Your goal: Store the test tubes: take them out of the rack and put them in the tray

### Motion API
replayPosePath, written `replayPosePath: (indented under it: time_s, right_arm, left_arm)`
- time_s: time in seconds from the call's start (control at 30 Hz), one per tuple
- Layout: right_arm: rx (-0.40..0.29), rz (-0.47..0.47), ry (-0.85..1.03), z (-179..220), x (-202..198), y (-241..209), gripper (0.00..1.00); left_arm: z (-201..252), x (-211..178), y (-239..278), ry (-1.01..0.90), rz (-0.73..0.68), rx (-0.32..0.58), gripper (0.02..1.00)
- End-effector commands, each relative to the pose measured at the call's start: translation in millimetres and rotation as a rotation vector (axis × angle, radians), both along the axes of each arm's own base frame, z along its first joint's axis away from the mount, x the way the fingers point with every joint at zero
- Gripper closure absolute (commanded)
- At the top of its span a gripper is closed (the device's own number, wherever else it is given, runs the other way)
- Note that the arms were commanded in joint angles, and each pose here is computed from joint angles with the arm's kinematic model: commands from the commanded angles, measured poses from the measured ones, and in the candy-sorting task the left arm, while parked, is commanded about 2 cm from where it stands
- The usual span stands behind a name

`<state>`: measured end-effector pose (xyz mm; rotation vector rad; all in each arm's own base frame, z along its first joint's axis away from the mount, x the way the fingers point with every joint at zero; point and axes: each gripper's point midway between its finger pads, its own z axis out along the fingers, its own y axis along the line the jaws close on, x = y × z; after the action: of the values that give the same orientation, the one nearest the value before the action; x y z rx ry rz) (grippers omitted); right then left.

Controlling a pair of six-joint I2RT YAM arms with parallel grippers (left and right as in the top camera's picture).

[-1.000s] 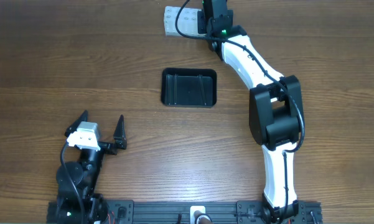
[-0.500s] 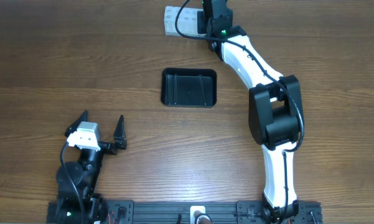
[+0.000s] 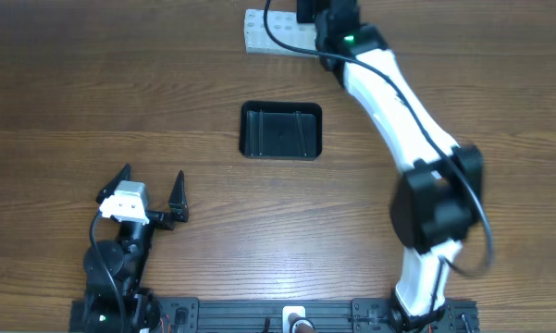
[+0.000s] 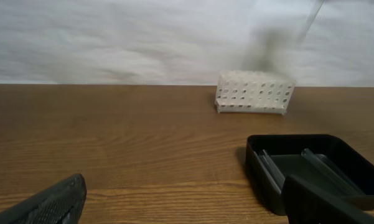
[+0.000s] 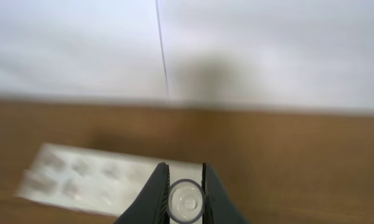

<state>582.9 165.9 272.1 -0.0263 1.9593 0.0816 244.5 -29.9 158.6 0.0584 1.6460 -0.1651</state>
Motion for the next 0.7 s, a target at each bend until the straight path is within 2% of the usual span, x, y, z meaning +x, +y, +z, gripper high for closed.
replayPosePath:
  time_s: [0.03,0.13,0.27,0.37,0.6,0.7]
  right_arm:
    - [0.040,0.035,-0.048,79.5,-54.7,6.6,0.941]
    - [0.057,0.047,0.103,49.2,-77.9,18.2,0.952]
    - [0.064,0.146,0.363,-11.0,-110.9,45.0,0.956]
    - [0.072,0.185,0.501,-48.6,-123.6,57.4,0.969]
    - [0.050,0.233,0.699,-127.4,-130.7,79.5,0.978]
    - [0.045,0.215,0.750,-152.9,-130.8,81.4,0.976]
  left_arm:
    - [-1.2,-0.2,0.1,-0.004,-0.003,0.014,0.018]
    - [-1.2,-0.2,0.1,-0.004,-0.003,0.014,0.018]
    - [-1.2,-0.2,0.1,-0.004,-0.003,0.014,0.018]
    - [-1.2,-0.2,0.1,-0.004,-0.003,0.014,0.018]
    - [-1.2,-0.2,0.1,-0.004,-0.003,0.014,0.018]
    - [-1.2,-0.2,0.1,-0.004,-0.003,0.014,0.018]
